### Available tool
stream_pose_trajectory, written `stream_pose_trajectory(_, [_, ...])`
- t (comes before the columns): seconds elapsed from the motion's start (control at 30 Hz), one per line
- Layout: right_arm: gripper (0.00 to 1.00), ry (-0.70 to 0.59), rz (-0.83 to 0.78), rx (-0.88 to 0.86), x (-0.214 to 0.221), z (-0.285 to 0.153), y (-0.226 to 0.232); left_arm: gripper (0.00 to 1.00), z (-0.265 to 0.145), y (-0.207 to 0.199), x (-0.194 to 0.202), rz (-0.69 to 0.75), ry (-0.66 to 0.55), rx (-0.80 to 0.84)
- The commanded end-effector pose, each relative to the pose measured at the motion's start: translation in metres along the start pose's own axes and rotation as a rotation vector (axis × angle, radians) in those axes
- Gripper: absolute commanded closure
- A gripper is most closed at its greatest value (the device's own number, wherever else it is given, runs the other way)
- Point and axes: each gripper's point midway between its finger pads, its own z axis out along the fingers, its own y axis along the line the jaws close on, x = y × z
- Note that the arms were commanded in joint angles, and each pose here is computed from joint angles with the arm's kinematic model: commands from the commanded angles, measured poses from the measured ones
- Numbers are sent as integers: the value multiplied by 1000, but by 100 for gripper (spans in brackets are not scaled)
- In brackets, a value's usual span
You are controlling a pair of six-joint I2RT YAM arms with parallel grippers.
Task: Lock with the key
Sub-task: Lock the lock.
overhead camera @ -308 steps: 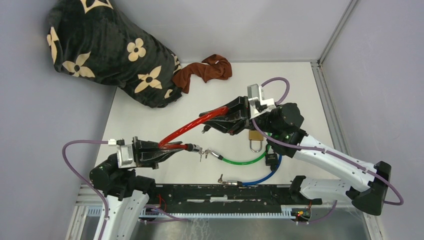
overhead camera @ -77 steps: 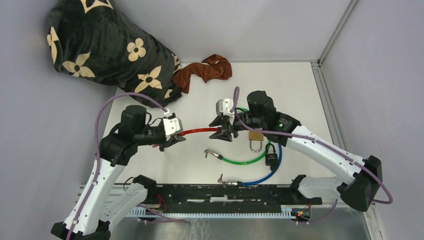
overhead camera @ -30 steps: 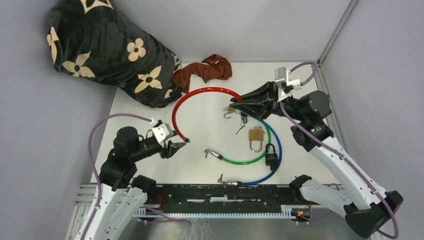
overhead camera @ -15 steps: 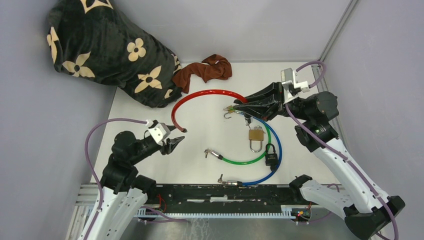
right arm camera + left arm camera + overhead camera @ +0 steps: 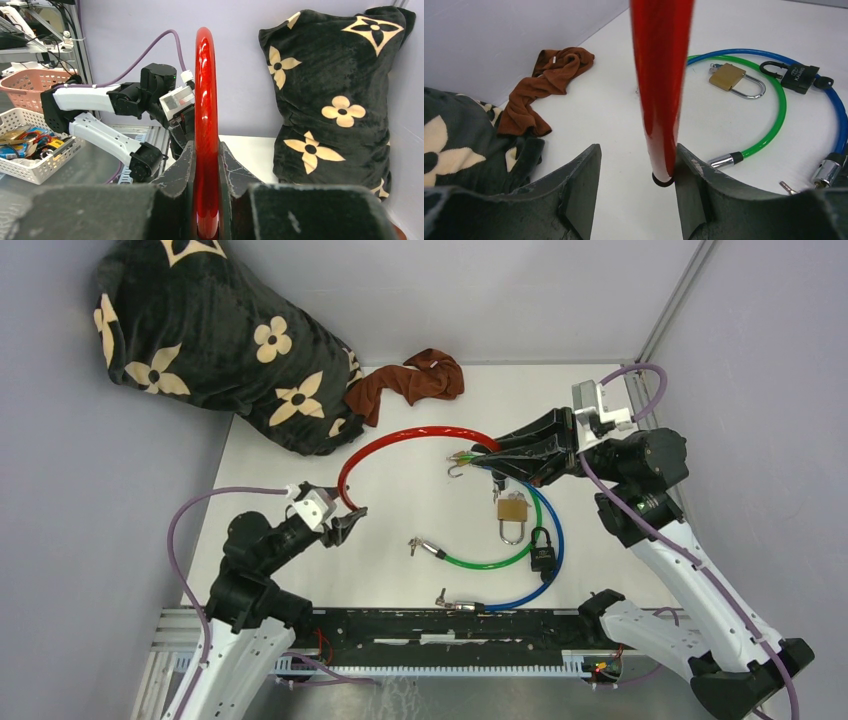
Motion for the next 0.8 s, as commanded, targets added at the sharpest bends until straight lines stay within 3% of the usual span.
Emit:
stream_pose_trajectory(0.0, [100, -85, -119, -23, -43, -1, 14, 44, -3, 9, -17, 25, -77, -53])
stream_pose_trajectory(0.13, [100, -94, -94, -9, -38, -1, 11, 75, -6, -19, -28, 45, -136, 97])
stream_pose_trajectory(0.23, [100, -125, -34, 81, -30, -3, -5, 97, -14, -43, -61, -97, -244, 217])
stream_pose_trajectory(0.37, [100, -344, 119, 308, -16, -15, -36, 98, -28, -49, -122, -268, -448, 273])
stream_pose_trajectory(0.53, [100, -519, 330, 486, 26, -11, -58, 98, -36, -37, -171, -374, -559, 260])
stream_pose_trajectory(0.67, [100, -637, 542, 530, 47, 3, -70, 98, -35, -36, -182, -374, -596, 284])
stream_pose_trajectory(0.77, [100, -652, 670, 614, 73, 16, -84, 98, -30, -34, -174, -335, -611, 273])
